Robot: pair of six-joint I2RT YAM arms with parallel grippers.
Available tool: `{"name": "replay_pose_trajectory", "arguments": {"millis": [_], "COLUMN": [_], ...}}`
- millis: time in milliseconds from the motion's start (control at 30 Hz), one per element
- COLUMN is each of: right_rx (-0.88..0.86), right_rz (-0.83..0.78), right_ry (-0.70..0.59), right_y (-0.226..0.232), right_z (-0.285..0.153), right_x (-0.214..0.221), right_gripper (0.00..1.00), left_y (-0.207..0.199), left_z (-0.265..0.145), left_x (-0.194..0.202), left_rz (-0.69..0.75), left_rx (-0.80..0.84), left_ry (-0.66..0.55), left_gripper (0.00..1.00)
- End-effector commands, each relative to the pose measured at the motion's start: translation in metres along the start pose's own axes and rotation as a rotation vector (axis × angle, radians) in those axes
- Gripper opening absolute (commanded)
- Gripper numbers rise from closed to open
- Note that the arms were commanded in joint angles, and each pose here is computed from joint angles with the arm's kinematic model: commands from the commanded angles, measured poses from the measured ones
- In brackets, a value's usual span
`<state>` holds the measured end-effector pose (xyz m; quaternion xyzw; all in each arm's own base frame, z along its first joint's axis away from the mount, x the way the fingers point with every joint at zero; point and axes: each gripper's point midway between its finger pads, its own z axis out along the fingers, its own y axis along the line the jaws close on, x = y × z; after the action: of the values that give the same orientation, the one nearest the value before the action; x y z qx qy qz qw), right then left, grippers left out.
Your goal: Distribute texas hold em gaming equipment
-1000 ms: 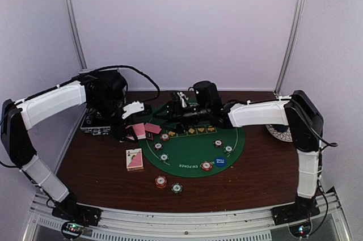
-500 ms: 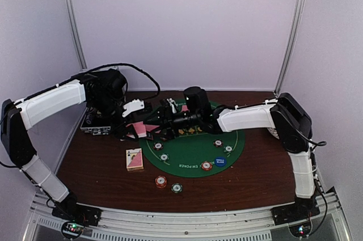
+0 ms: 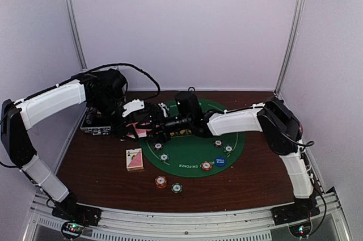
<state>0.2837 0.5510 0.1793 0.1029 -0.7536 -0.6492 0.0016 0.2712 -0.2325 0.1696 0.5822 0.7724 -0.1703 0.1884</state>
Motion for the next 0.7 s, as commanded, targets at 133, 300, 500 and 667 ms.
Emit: {"name": "replay_pose_trajectory", "arguments": {"millis": [133, 300, 500, 667], "right_rx": [-0.043, -0.018, 0.042, 0.096], "right_rz": [-0.011, 0.008, 0.008, -0.009], "right_ry": [0.031, 0.042, 0.032, 0.036], "right_y": [0.009, -0.002, -0.014, -0.019], "right_z": [0.017, 0.014, -0.007, -0.02], "right_x": [0.0, 0.002, 0.001, 0.003], "right_gripper": [0.68, 0.64, 0.59, 0.54], "left_y": [0.004, 0.003, 0.002, 0.002], "left_z": [-0.006, -0.006, -0.007, -0.007], "left_x": [-0.013, -0.011, -0.011, -0.011], "left_rz": [0.008, 0.01, 0.013, 0.013], "left_rx": [-0.008, -0.01, -0.01, -0.01], "left_ry": [-0.046, -0.042, -0.045, -0.045], "left_gripper": [0.17, 0.17, 0.17, 0.17]}}
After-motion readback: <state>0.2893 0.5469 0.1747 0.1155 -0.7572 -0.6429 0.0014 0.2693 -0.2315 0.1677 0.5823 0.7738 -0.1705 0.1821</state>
